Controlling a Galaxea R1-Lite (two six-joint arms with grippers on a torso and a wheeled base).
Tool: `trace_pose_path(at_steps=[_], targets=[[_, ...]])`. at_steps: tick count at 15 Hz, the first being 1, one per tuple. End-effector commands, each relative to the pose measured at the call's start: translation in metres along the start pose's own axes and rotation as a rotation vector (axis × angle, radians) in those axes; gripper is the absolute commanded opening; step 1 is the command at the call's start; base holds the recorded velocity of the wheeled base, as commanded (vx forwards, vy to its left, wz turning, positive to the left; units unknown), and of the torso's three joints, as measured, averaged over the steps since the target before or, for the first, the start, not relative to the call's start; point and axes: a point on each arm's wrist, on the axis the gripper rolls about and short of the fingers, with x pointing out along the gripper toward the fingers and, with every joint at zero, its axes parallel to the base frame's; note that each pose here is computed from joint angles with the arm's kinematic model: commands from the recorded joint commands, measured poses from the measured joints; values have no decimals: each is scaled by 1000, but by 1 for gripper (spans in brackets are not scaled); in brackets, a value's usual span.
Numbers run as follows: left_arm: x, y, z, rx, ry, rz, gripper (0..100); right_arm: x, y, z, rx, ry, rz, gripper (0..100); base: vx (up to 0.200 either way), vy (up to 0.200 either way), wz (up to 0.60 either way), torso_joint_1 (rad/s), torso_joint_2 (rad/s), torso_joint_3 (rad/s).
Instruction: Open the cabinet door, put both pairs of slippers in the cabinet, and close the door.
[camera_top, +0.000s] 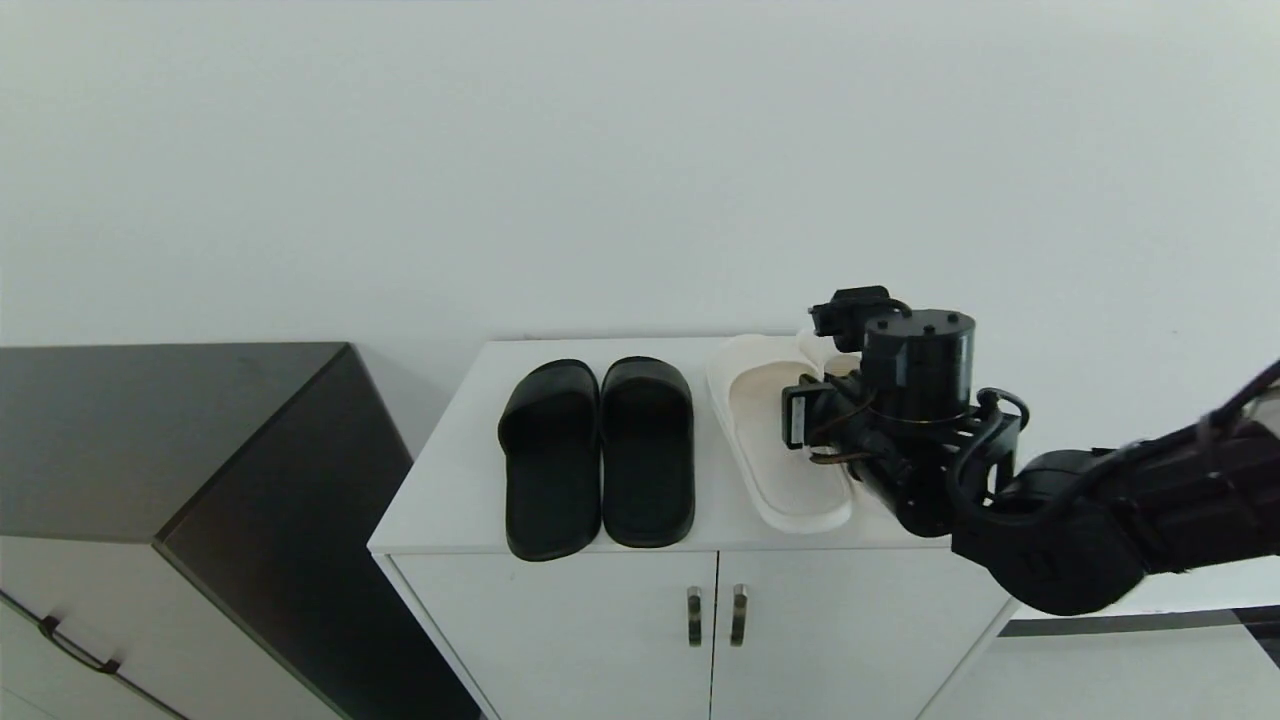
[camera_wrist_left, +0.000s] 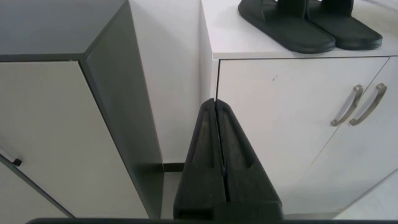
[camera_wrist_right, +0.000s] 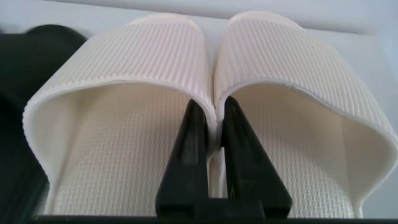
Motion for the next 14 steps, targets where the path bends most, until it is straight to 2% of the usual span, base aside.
trace_pose_path(at_steps=[1, 3, 6, 10, 13, 14], targets=[[0, 0, 0, 0, 0, 0, 0, -57, -14, 19, 12, -33, 141, 0, 0, 0, 0, 0, 0, 0], [0, 0, 0, 0, 0, 0, 0, -92, -26, 11, -7, 2, 318, 0, 0, 0, 0, 0, 0, 0], [0, 0, 0, -1, 0, 0, 0, -136, -40, 5, -13, 29, 508, 0, 0, 0, 0, 0, 0, 0], [0, 0, 0, 0, 0, 0, 0, -153, -45, 1, -27, 68, 575, 0, 0, 0, 0, 0, 0, 0], [0, 0, 0, -1, 0, 0, 0, -153, -44, 1, 38, 91, 601, 0, 0, 0, 0, 0, 0, 0], [0, 0, 0, -1, 0, 0, 0, -153, -44, 1, 38, 92, 601, 0, -200, 0, 0, 7, 2, 7]])
